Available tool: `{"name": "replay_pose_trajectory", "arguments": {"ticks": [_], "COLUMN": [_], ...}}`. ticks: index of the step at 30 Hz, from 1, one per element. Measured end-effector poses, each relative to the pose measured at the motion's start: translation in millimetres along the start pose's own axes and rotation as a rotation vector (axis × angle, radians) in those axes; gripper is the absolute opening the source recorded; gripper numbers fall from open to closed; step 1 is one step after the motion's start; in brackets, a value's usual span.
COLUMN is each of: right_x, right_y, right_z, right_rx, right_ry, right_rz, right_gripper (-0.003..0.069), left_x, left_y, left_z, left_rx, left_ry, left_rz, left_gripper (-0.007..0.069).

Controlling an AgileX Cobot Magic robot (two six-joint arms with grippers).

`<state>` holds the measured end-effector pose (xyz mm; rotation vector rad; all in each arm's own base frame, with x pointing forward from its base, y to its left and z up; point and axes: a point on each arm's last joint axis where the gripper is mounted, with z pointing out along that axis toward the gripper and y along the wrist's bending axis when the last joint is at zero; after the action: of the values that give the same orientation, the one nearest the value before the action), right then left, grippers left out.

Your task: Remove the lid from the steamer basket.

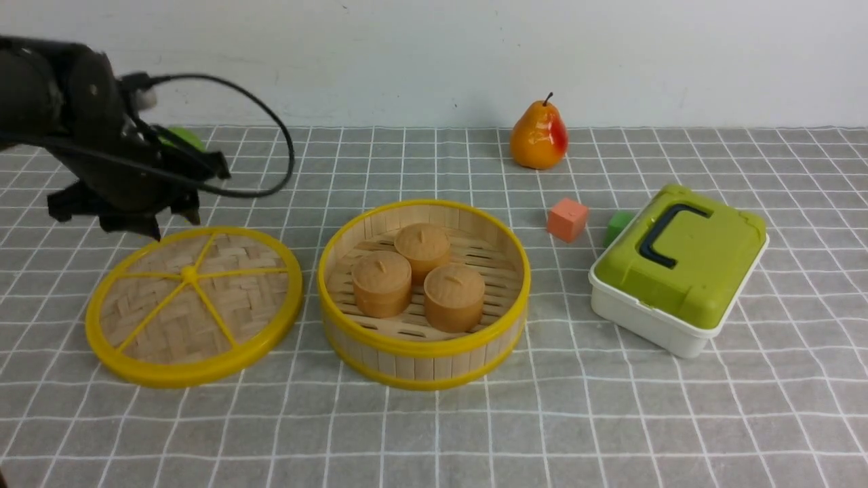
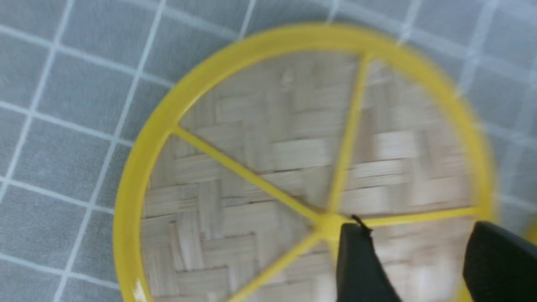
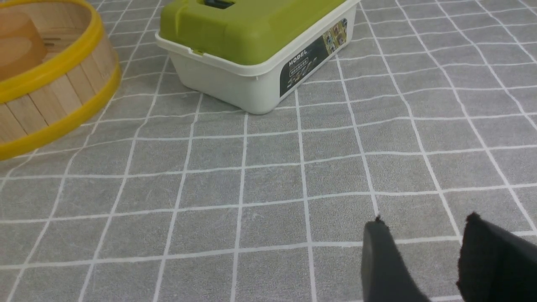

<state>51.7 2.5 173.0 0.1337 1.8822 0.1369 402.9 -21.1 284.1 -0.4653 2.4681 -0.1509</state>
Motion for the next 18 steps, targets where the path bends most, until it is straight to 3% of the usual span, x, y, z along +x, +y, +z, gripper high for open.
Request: {"name": "replay_pose_trajectory", "arguments": {"ticks": [3,8,11,12,14,18], "right_x": [0,0,0,0,0,0], "right_y": [0,0,0,0,0,0], "right_z": [0,0,0,0,0,0], "right_rx": [0.000,0.000,0.000,0.000,0.000,0.000], "right_ry": [0.000,0.000,0.000,0.000,0.000,0.000], "right_rz": [0.000,0.000,0.000,0.000,0.000,0.000], "right_gripper": [0.0241,0.0241,0.0241,0.0241,0.0241,0.0241], "left_x": [-2,37,59,83,108,151], "left_y": [-5,-8,1,14,29,52], "left_z": [-64,-180,-208,-222,-232,-223], "left_rx": [0.104,0.301,0.345,0.364,0.375,0.369], "left_ry": [-0.127,-0.423,-0.500,-0.534,-0.561,-0.552], "left_rz": [0.006,0.145,0.177,0.188,0.192,0.195], "left_gripper": [0.0324,0.0163,0.0098,0.0031,-0.0013,-0.0013]}}
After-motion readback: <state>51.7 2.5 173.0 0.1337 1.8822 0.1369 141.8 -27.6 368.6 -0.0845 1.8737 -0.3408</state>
